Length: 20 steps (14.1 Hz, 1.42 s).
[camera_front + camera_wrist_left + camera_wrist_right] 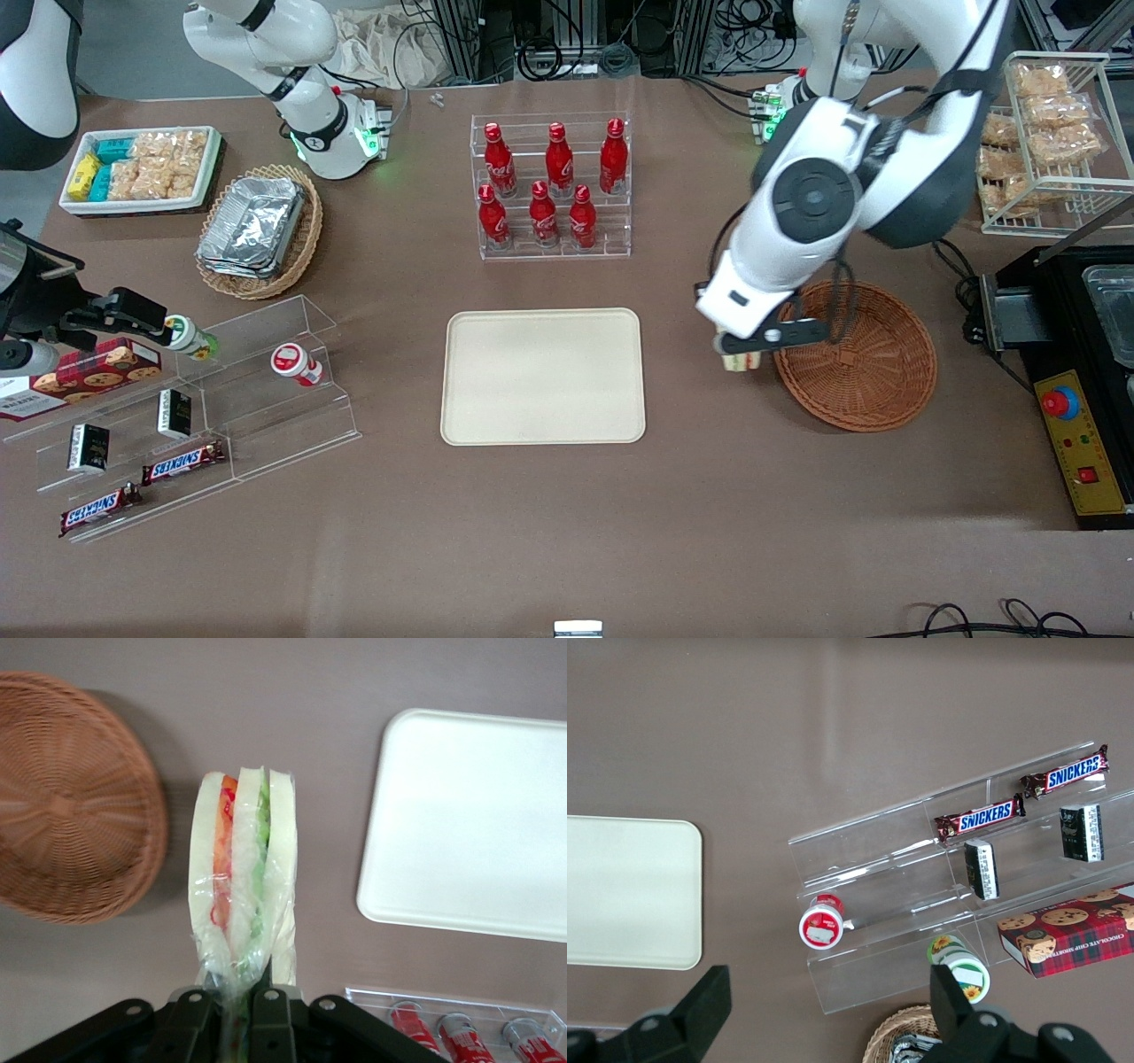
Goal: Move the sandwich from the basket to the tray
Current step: 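Carry the held sandwich over to the cream tray, then lower the sandwich onto the tray and open the left gripper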
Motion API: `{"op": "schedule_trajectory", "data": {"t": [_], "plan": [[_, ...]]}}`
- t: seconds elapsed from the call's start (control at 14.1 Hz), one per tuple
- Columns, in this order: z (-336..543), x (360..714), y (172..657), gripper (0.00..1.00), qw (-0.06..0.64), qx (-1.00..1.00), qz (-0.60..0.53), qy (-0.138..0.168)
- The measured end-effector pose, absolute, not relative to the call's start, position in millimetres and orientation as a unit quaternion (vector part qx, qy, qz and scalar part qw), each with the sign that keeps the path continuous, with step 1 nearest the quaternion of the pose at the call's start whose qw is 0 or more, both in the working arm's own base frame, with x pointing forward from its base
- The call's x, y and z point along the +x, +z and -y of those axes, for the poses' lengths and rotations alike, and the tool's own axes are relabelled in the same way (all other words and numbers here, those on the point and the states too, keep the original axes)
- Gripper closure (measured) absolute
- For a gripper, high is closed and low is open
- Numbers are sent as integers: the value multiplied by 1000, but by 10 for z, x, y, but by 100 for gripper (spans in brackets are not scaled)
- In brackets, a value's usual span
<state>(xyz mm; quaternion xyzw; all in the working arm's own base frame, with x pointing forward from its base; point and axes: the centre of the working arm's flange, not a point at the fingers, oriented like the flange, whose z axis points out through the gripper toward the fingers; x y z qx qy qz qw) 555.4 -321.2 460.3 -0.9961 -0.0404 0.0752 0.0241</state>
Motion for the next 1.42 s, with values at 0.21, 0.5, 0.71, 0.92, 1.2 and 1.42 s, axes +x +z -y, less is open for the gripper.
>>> {"op": "schedule_trajectory", "data": {"t": [0.21, 0.5, 0.71, 0.92, 1.2, 1.42], "plan": [[3620, 5618, 4291, 85, 1, -998, 16, 66], [4123, 5589, 3756, 85, -31, -998, -12, 51], [4284, 5598, 3312, 86, -41, -998, -17, 55], [4311, 5624, 2969, 86, -43, -997, -16, 64], [4331, 5630, 2654, 86, -44, -996, -14, 72], [4334, 5629, 2519, 83, -44, -996, -13, 76]]}}
